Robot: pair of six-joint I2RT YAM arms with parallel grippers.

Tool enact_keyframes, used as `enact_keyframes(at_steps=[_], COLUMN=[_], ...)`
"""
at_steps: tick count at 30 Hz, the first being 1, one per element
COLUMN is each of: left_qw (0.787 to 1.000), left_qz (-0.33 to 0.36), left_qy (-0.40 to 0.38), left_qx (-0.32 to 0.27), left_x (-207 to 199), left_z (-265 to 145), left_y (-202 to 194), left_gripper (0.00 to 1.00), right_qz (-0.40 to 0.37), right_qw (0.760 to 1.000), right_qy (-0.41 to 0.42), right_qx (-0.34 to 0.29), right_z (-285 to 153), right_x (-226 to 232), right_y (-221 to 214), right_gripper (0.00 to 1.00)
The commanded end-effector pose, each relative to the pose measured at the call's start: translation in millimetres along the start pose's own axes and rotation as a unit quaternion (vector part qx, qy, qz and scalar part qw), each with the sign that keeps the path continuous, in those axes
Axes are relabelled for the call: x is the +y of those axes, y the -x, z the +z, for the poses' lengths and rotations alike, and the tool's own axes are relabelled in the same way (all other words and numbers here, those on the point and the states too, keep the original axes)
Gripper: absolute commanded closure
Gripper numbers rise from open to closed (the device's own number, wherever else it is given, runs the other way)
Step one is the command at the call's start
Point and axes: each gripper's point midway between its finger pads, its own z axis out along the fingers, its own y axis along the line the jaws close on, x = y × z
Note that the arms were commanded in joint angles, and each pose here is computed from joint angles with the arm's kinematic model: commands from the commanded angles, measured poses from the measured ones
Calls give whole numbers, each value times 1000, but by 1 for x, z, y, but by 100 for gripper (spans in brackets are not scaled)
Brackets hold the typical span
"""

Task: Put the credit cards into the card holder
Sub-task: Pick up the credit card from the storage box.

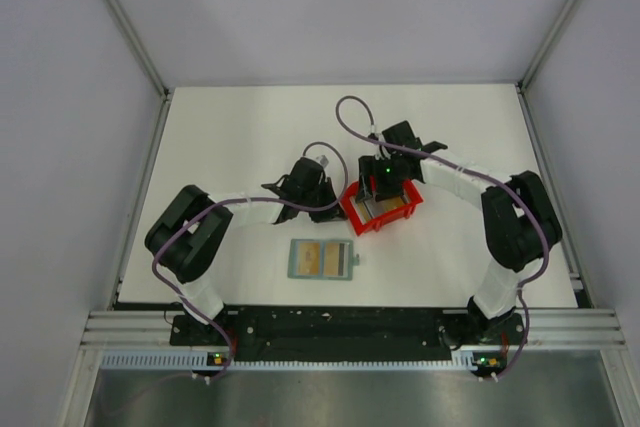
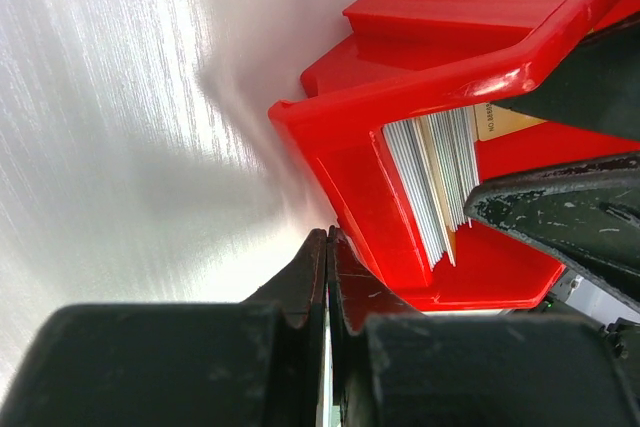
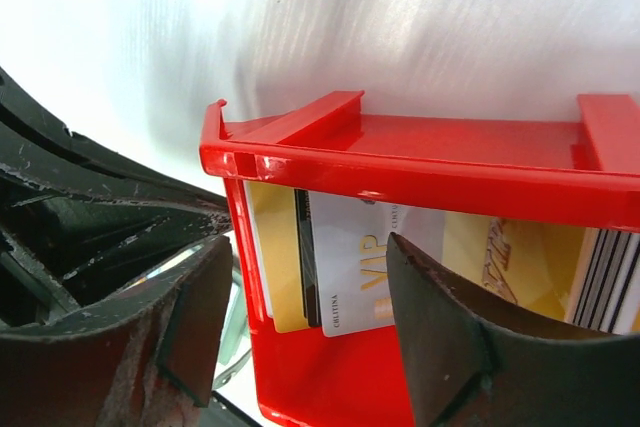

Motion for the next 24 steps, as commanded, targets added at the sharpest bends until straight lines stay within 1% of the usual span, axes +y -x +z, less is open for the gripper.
enact_keyframes(at_steps=[1, 8, 12, 13, 17, 20, 22, 24], left_qw=[999, 999, 999, 999, 998, 998, 998, 998], left_qz=[15, 16, 14, 14, 14, 12, 12, 13], left_qy=[-36, -41, -45, -47, -49, -48, -49, -49], left_qx=[-25, -24, -24, -24, -23, -23, -23, -22], left_x=[-26, -29, -31, -32, -33, -32, -33, -33], left_z=[-4, -3, -1, -1, 0, 0, 0, 1], left_y=[18, 18, 20, 20, 20, 20, 20, 20], left_gripper=[99, 99, 99, 99, 99, 99, 99, 99], right_qz=[-16, 6, -6, -4, -7, -8, -8, -8], right_qw=[999, 1000, 999, 998, 998, 998, 998, 997], right_qy=[-21, 13, 36, 41, 50, 56, 61, 69], right_qx=[-47, 13, 34, 37, 33, 26, 27, 29], right_z=[-13, 9, 14, 15, 13, 8, 7, 7], right_x=[-5, -4, 9, 11, 19, 24, 26, 28], right_y=[23, -6, -18, -19, -19, -16, -16, -16], right_gripper=[36, 35, 35, 36, 51, 55, 62, 65])
